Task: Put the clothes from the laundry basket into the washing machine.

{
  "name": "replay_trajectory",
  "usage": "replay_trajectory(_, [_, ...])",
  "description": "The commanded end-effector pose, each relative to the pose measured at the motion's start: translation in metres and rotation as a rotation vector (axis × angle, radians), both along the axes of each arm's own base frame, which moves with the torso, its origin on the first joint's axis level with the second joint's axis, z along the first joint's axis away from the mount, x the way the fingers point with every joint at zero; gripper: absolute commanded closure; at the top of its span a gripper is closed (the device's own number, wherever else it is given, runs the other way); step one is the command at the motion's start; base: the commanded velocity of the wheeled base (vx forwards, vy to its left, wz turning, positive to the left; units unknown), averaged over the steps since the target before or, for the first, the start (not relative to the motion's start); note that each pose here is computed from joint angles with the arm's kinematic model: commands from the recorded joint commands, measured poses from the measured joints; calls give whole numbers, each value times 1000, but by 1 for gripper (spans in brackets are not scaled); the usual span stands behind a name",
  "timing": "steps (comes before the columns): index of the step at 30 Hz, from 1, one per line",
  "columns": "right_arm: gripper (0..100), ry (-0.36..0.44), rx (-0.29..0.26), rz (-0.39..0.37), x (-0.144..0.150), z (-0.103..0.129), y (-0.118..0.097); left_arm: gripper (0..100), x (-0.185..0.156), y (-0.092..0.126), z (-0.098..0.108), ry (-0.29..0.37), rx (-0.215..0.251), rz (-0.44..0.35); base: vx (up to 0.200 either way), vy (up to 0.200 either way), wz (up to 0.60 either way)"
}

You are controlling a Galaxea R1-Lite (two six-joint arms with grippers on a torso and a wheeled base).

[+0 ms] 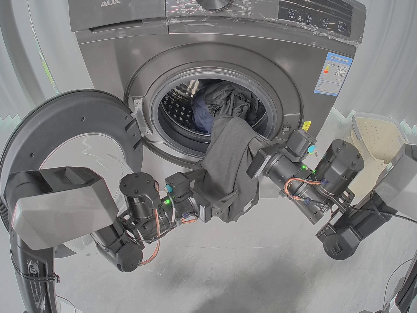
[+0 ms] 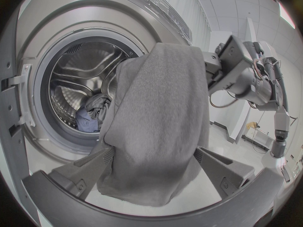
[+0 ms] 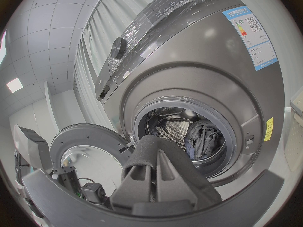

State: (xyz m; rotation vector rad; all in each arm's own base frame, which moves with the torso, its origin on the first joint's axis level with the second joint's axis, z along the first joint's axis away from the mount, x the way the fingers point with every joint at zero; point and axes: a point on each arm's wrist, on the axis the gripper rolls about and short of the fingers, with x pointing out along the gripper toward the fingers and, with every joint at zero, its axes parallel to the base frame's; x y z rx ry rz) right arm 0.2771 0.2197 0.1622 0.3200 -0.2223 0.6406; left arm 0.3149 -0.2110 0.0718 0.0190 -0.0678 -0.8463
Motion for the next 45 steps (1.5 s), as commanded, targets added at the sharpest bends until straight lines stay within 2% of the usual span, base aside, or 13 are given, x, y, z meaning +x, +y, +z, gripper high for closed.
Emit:
replay_trajectory(1, [100,6,-4,5,-1,-2,2,0,12,-10,-1,-22,-26,5,0,0,0])
replay_trajectory(9, [100,15,-11,19,-4,-5,5,0,15,-13,-1,-27,-31,4,0,0,0])
replay_trajectory(18, [100,18,-12,64,-18,-4,14,0,42,-11,-17,-36,-39,73,0,0,0])
replay_trajectory(25, [100,16,-7,78,-23,-1,15,0,50,-12,-25,-33,-40,110,0,0,0])
replay_trajectory(26, [100,12,-4,80,-24,0,15,100,50,-12,-25,-34,-41,113,0,0,0])
replay_trajectory(38, [100,15,-3,84,-26,0,16,100,52,-13,-15,-67,-69,114,0,0,0])
replay_trajectory(41, [100,19,4,72,-22,0,13,100,44,-8,-2,-66,-88,109,0,0,0])
replay_trajectory(45, [100,15,11,49,-16,2,7,100,25,3,13,-48,-84,102,0,0,0])
